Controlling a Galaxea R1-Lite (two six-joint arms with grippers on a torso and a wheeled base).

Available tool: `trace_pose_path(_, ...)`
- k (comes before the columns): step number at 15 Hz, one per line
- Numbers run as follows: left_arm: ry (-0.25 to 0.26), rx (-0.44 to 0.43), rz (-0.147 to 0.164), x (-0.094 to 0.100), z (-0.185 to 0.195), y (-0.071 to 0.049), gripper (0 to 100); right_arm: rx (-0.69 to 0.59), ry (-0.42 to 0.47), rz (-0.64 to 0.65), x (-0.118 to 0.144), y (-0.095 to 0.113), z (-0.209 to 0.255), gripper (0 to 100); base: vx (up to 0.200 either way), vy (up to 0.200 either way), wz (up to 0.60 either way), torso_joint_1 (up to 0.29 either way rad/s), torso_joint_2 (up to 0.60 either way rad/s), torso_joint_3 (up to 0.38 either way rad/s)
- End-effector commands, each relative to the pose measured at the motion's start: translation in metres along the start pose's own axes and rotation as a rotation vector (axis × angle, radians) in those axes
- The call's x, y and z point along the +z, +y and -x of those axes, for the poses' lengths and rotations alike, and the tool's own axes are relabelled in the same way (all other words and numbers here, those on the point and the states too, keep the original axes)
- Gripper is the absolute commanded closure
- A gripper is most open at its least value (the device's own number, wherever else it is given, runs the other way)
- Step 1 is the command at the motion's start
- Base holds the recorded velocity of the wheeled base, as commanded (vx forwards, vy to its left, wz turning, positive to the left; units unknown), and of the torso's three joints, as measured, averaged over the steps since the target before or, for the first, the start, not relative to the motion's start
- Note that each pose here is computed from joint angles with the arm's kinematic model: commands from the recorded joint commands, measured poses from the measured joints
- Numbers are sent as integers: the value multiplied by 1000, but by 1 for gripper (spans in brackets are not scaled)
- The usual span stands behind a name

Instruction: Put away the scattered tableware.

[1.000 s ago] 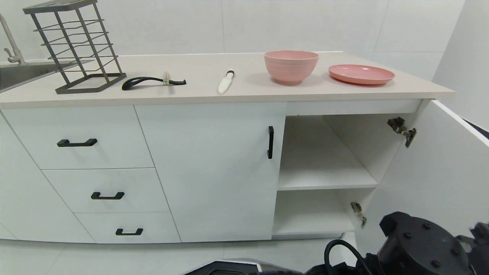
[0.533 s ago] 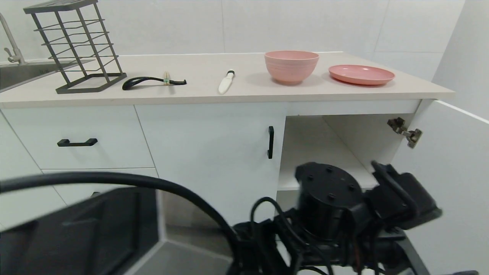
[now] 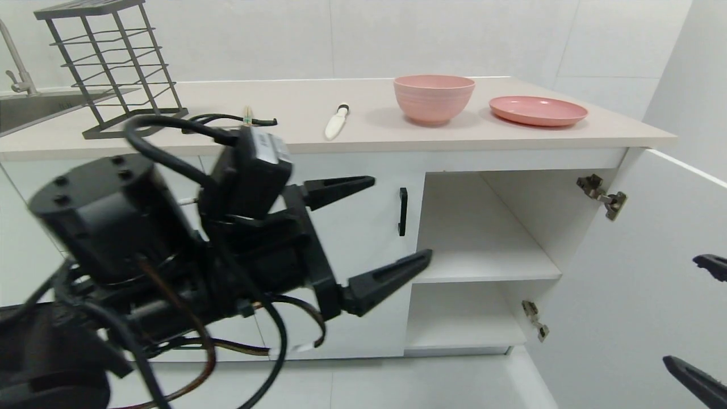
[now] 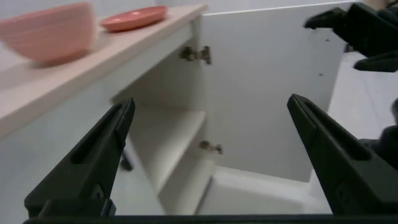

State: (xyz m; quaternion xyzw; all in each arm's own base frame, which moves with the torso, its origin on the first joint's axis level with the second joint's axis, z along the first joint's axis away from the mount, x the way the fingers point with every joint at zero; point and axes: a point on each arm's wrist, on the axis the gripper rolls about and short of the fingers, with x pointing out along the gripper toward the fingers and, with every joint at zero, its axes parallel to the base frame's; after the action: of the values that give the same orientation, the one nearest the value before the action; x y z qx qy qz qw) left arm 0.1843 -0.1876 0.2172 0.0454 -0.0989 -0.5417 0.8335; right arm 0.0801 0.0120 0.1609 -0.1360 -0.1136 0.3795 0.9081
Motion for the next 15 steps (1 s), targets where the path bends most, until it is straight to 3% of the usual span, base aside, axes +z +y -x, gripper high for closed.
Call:
trace_pose_path(1, -63, 139, -60, 27, 68, 3, 0, 1, -14, 16, 4, 11, 9, 0, 0, 0, 0, 0, 0, 0)
trace_pose_path(4, -99, 315, -131, 44, 143, -20, 0, -2, -28, 37, 6, 42, 36, 0, 0, 0, 0, 0, 0, 0)
trace_pose_path(7, -185, 518, -245, 67, 200, -51, 0, -12, -83, 102, 5, 66, 56, 0, 0, 0, 0, 0, 0, 0)
trace_pose_path(8, -192, 556, -259, 68, 208, -57, 0, -10, -87, 107, 4, 69, 58, 0, 0, 0, 0, 0, 0, 0)
trace_pose_path(10, -176, 713, -287, 61, 228, -75, 0, 28, -109, 109, -1, 80, 67, 0, 0, 0, 0, 0, 0, 0)
trace_pose_path(11, -161, 791, -306, 49, 241, -94, 0, 51, -136, 123, -11, 94, 79, 0, 0, 0, 0, 0, 0, 0)
trace_pose_path(13, -122, 823, -285, 30, 252, -112, 0, 13, -109, 118, -17, 98, 81, 0, 0, 0, 0, 0, 0, 0)
trace_pose_path(15, -59, 835, -243, 0, 257, -120, 0, -114, 25, -10, -32, 97, 80, 0, 0, 0, 0, 0, 0, 0)
